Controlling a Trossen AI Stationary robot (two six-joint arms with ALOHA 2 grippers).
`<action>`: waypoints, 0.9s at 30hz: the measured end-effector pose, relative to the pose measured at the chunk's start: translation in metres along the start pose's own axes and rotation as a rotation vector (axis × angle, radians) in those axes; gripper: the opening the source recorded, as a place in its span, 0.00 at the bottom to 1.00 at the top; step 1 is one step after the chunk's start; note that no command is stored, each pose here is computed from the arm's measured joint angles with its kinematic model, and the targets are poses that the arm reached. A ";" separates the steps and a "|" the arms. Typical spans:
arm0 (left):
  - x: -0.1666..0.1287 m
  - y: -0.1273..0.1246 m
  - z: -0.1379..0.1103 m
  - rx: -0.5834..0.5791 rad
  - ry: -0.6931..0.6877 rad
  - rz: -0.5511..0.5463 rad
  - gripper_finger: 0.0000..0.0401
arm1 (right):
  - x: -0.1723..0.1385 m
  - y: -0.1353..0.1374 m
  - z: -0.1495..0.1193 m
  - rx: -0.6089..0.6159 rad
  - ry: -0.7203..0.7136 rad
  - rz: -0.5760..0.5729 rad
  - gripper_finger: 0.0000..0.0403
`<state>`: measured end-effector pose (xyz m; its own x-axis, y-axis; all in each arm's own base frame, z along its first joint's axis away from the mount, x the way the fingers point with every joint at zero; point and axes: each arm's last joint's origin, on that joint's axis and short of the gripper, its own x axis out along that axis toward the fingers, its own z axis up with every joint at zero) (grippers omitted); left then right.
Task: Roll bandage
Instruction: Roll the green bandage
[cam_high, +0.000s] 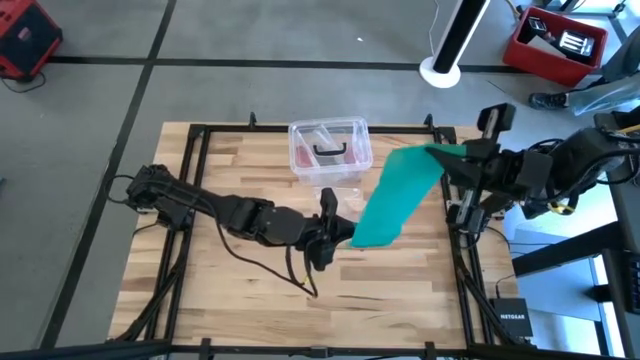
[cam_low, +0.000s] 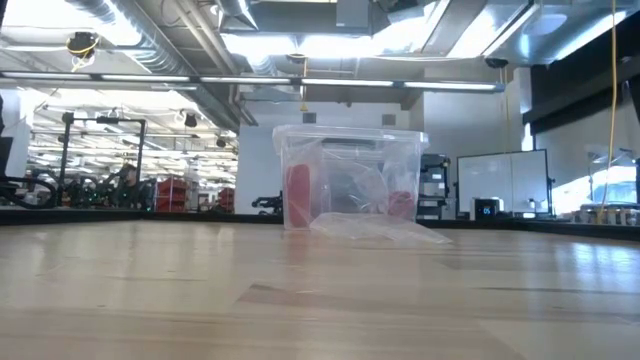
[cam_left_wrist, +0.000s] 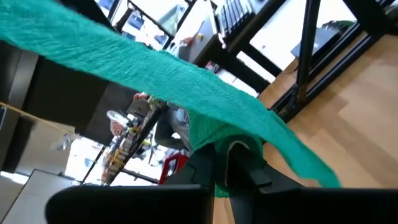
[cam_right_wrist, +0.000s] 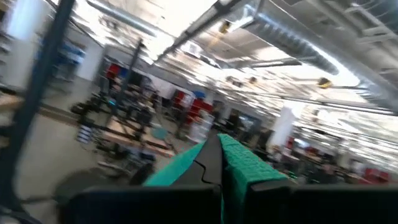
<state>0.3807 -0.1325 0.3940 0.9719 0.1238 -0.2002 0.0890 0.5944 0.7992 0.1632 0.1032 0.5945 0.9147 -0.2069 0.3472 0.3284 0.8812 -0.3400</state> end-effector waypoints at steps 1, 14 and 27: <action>-0.001 0.000 0.001 -0.002 -0.013 -0.005 0.04 | 0.000 -0.002 0.000 -0.021 0.020 -0.023 0.00; -0.009 -0.018 0.014 0.014 -0.071 -0.085 0.04 | 0.028 -0.019 -0.076 -0.140 0.415 0.019 0.00; -0.026 -0.022 0.031 -0.111 -0.128 -0.081 0.04 | 0.043 0.005 -0.241 0.072 0.741 0.187 0.00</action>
<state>0.3606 -0.1732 0.3991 0.9830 -0.0260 -0.1818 0.1503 0.6831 0.7147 0.2608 -0.0033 0.3969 0.8807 -0.2603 -0.3958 0.1600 0.9499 -0.2685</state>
